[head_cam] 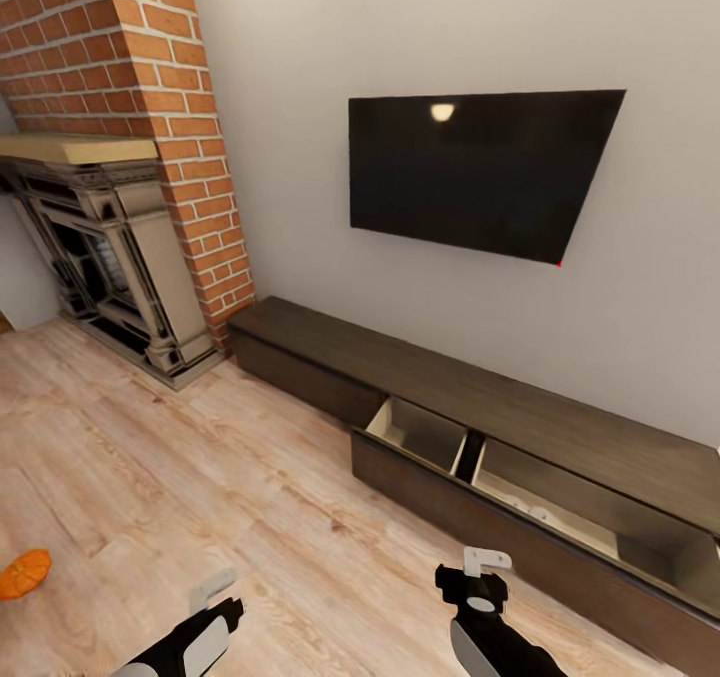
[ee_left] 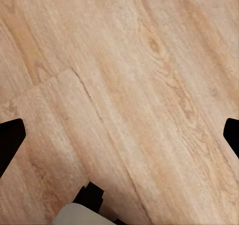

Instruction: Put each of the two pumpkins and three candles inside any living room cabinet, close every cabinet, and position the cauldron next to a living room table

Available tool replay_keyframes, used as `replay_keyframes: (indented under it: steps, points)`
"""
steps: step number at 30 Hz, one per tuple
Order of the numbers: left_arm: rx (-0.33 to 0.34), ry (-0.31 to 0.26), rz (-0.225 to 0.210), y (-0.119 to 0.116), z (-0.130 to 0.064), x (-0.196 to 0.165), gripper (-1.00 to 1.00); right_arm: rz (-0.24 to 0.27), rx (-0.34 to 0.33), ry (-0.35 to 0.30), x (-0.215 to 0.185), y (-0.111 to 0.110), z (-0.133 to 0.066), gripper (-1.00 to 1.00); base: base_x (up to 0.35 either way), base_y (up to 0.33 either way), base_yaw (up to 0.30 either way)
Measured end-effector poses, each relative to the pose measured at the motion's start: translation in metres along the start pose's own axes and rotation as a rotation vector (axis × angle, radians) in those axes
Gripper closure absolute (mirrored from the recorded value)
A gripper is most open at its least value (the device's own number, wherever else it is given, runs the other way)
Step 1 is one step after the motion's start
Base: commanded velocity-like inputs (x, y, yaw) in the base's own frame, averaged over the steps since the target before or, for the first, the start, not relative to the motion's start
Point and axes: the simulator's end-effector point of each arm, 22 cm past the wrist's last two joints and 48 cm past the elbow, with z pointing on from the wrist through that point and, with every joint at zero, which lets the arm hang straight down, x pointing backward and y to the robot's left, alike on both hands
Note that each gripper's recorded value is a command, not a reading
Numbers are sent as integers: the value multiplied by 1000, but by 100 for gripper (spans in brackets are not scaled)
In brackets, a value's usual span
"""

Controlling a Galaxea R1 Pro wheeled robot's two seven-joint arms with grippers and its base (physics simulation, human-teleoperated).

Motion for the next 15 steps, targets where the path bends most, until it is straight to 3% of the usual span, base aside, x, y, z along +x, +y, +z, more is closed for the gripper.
replay_keyframes:
  steps: [8, 15]
  points:
    - [5, -7, -3, -2, -3, -3, -100, -25, -18, -33, -7, 8, -4, -100, 15, 0, 209]
    - [10, -14, -6, -3, -5, -7, -100, -28, -19, -42, -10, 9, -6, -100, 129, 0, 205]
